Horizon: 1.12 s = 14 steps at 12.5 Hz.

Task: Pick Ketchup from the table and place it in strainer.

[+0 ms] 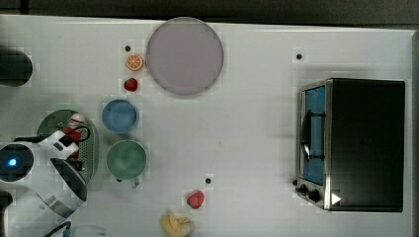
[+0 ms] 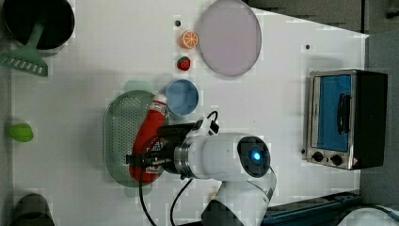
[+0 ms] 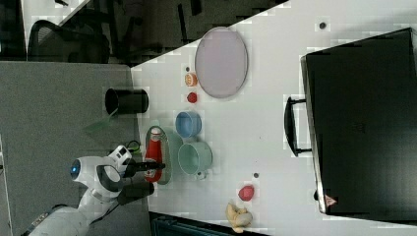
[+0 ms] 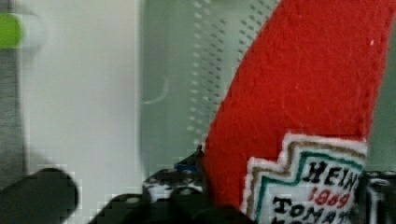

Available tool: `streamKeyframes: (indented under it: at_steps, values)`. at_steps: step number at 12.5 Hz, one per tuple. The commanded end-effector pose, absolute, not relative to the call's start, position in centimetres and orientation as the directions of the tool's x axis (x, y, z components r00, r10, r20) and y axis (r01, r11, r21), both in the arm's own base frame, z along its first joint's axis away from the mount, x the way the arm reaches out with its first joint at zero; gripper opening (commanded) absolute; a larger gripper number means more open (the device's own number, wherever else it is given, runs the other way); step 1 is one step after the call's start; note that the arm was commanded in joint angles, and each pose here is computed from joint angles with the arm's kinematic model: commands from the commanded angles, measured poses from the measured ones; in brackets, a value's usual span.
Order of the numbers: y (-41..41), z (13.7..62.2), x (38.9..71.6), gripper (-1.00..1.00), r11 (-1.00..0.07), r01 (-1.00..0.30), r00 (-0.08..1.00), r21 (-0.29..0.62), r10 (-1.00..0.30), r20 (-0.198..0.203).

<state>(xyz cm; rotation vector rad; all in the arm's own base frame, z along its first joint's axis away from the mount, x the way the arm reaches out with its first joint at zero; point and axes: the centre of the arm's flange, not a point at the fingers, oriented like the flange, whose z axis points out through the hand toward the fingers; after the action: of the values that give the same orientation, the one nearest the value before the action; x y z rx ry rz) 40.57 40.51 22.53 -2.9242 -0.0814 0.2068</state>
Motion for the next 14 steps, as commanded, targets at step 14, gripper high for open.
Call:
streamKeyframes:
  at_steps: [14]
  values:
    - [21.9,46.9,50.2,1.0,-0.881,-0.474,0.881,-0.003,-0.474,-0.006]
